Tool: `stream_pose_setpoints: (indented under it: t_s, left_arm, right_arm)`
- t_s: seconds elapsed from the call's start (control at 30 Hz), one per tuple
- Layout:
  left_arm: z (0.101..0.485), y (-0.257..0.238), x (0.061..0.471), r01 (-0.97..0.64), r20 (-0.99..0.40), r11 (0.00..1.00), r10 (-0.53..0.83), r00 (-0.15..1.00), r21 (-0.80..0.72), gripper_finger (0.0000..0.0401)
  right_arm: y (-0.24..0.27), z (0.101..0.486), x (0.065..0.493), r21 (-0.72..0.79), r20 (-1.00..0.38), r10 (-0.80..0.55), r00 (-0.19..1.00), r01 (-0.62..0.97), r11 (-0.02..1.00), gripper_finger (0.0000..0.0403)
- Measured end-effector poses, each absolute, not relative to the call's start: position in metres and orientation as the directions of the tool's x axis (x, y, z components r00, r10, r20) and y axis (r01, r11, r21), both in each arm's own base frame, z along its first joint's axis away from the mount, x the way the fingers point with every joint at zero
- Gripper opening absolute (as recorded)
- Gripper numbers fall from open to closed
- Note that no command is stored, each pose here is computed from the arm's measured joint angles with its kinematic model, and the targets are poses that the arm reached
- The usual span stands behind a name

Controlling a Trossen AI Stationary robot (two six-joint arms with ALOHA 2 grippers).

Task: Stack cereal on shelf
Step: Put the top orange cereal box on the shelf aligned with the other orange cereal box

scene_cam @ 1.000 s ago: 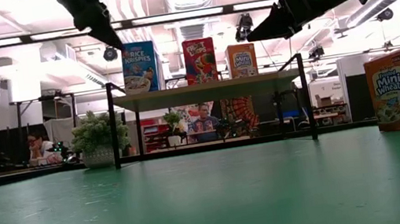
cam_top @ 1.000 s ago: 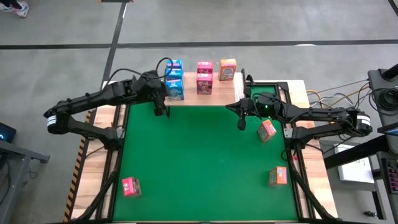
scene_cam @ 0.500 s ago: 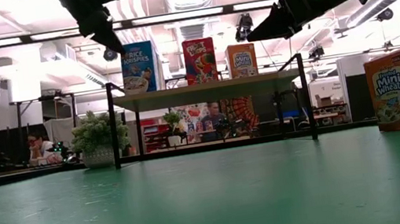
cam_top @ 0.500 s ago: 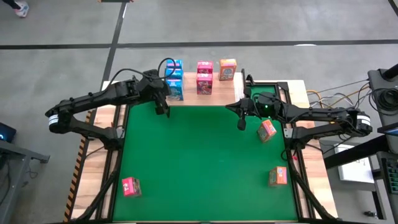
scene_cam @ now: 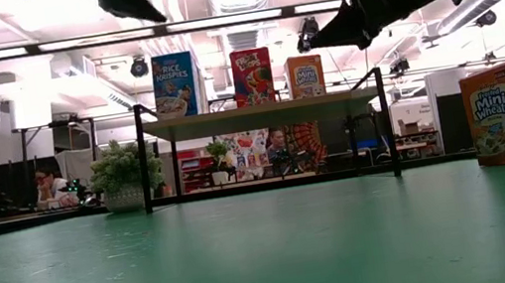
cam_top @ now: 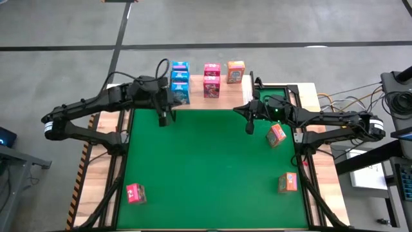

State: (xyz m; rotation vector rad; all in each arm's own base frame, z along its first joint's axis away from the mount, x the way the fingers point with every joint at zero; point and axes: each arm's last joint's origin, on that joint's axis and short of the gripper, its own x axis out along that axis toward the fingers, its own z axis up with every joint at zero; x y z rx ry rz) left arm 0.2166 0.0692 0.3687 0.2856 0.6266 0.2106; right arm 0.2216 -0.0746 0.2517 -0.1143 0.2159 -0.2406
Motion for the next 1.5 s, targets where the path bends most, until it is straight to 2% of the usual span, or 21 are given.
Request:
stream_pose_setpoints:
  t_s: [0.23, 0.43, 0.7, 0.93, 1.07, 1.27, 1.33, 1.5]
  left_arm:
    - [0.349, 0.06, 0.215, -0.077, -0.43, 0.948, 0.212, 0.878, 0.31, 0.0]
    - [0.337, 0.056, 0.206, -0.104, -0.332, 0.941, 0.216, 0.918, 0.323, 0.0]
    - [0.343, 0.058, 0.191, -0.34, -0.119, 0.847, 0.419, 0.9, 0.409, 0.0]
    - [0.339, 0.058, 0.193, -0.332, -0.145, 0.848, 0.421, 0.895, 0.414, 0.0]
    - [0.335, 0.06, 0.199, -0.329, -0.164, 0.854, 0.421, 0.892, 0.402, 0.0]
    - [0.325, 0.063, 0.208, -0.312, -0.212, 0.862, 0.418, 0.883, 0.4, 0.0]
    - [0.324, 0.063, 0.209, -0.311, -0.215, 0.862, 0.418, 0.883, 0.4, 0.0]
    - [0.325, 0.062, 0.208, -0.306, -0.213, 0.857, 0.418, 0.883, 0.414, 0.0]
  right_arm:
    - [-0.075, 0.265, 0.225, -0.014, -0.204, -0.244, 0.948, 0.246, 0.969, 0.0013]
    - [-0.076, 0.288, 0.227, 0.107, -0.317, -0.23, 0.92, 0.276, 0.955, 0.0013]
    - [-0.072, 0.323, 0.217, 0.277, -0.499, -0.197, 0.844, 0.371, 0.886, 0.0013]
    - [-0.065, 0.345, 0.195, 0.407, -0.691, -0.151, 0.706, 0.553, 0.727, 0.0013]
    - [-0.059, 0.348, 0.178, 0.442, -0.811, -0.106, 0.575, 0.721, 0.533, 0.0013]
    - [-0.05, 0.332, 0.152, 0.289, -0.953, -0.013, 0.302, 0.922, 0.259, 0.0013]
    - [-0.048, 0.328, 0.147, 0.24, -0.97, 0.007, 0.244, 0.947, 0.213, 0.0013]
    - [-0.048, 0.324, 0.145, 0.208, -0.978, 0.015, 0.21, 0.957, 0.203, 0.0014]
